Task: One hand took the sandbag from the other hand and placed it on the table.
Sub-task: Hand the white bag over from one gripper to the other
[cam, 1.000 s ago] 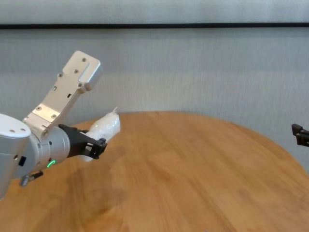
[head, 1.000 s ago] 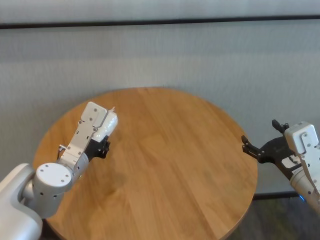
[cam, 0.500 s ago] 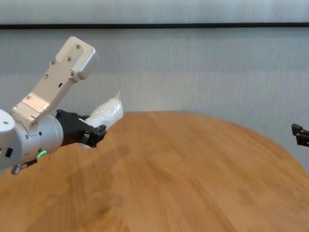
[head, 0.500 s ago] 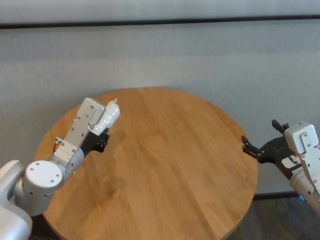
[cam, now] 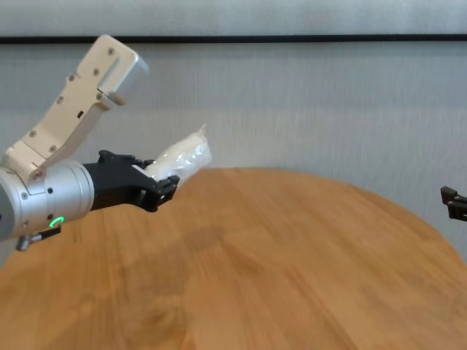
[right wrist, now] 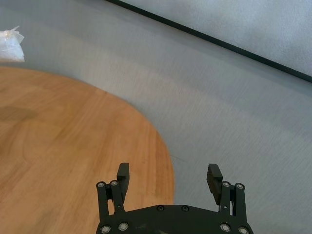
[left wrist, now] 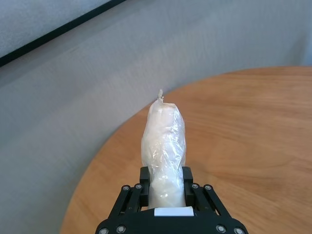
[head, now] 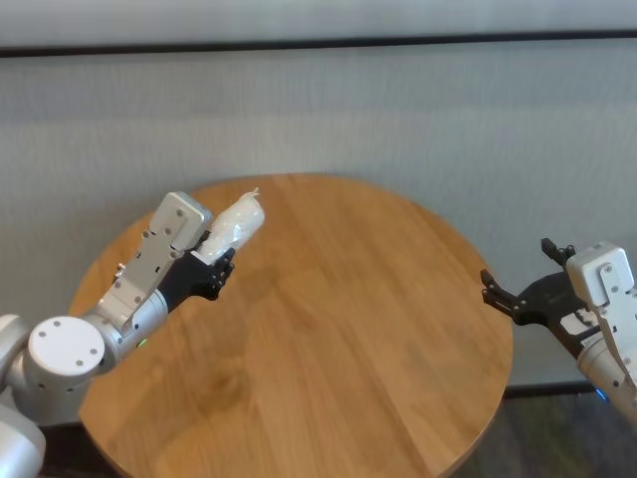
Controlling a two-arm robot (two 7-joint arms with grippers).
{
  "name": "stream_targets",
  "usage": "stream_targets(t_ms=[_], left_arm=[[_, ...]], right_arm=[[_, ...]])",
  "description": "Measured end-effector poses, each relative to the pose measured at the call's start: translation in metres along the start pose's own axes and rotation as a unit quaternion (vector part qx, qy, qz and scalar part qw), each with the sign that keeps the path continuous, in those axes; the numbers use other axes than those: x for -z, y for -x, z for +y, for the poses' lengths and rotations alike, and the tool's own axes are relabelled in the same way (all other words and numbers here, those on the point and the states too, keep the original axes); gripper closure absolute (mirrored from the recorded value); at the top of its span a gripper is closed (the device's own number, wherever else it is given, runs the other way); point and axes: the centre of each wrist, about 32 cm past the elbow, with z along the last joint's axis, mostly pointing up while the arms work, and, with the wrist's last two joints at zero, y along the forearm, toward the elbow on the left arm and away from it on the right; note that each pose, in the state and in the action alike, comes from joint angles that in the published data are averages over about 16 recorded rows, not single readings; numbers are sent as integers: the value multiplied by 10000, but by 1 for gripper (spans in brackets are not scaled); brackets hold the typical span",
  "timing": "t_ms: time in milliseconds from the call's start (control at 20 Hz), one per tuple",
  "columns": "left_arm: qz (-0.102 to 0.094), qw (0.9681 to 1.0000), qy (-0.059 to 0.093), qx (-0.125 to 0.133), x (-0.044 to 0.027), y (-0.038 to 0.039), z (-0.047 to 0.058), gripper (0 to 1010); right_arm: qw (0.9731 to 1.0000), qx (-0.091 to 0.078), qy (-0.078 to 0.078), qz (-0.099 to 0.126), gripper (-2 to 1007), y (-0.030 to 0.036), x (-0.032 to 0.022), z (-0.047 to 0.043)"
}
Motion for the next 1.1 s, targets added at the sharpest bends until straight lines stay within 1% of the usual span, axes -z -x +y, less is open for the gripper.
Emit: stream_targets(t_ms=[250, 600, 850, 1100], left_arm=[[-36, 9995, 228, 221, -55, -18, 24, 598], [-25, 9979, 497, 406, -142, -20, 54, 599], [8, 9961, 703, 536, -198, -19, 86, 599], [8, 9935, 898, 702, -228, -16, 120, 599]], right_arm=[[10000, 0, 0, 0, 3, 0, 0, 0], [10000, 0, 0, 0, 3, 0, 0, 0], [10000, 0, 0, 0, 3, 0, 0, 0], [10000, 0, 0, 0, 3, 0, 0, 0]])
